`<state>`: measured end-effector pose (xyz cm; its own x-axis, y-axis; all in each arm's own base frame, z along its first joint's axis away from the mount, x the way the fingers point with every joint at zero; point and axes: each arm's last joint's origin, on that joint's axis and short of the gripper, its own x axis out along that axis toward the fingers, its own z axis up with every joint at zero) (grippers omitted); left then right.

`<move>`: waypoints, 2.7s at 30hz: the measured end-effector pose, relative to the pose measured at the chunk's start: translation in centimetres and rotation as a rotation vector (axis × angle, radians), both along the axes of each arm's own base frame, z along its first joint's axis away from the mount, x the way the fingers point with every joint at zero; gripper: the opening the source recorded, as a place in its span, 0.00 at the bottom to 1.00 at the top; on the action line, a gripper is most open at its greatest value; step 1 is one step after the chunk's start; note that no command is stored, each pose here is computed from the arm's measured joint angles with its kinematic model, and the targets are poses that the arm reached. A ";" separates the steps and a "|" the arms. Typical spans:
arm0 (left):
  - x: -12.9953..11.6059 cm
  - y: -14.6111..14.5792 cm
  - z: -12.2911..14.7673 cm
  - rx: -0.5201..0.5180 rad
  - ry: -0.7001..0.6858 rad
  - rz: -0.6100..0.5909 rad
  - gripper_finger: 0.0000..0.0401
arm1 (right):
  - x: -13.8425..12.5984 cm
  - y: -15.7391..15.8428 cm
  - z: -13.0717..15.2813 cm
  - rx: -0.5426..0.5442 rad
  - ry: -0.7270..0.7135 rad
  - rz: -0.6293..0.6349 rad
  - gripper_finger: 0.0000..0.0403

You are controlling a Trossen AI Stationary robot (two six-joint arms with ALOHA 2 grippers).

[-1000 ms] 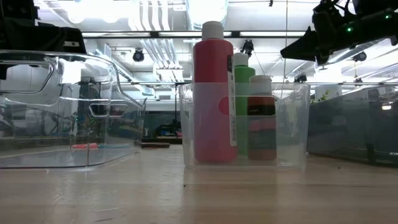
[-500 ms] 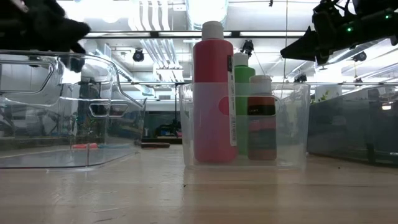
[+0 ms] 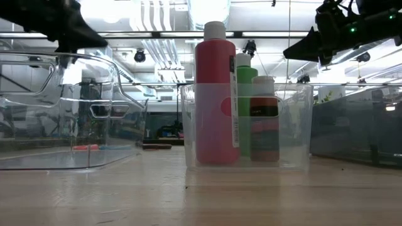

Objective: Pick & Place Paint Supplies
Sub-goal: Put the orange scissors into the transparent bin

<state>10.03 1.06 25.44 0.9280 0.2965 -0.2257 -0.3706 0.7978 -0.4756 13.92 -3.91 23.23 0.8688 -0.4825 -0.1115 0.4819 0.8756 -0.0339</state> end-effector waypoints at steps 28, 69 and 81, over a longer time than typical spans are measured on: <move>0.9 2.9 -0.2 -0.703 0.416 0.764 0.31 | 0.0 0.0 0.0 0.000 -0.001 0.000 0.33; 5.3 9.3 -10.3 -0.937 1.006 0.677 0.47 | 0.0 0.0 0.0 0.000 0.000 0.000 0.33; 4.8 9.1 -12.4 -0.948 0.978 0.631 0.47 | 0.0 0.0 0.0 0.000 0.000 0.000 0.33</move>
<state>14.79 10.21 12.99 0.0803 -0.0275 -0.9964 -0.9949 -0.0639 -0.0784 13.92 -3.91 23.24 0.8688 -0.4825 -0.1114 0.4819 0.8756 -0.0337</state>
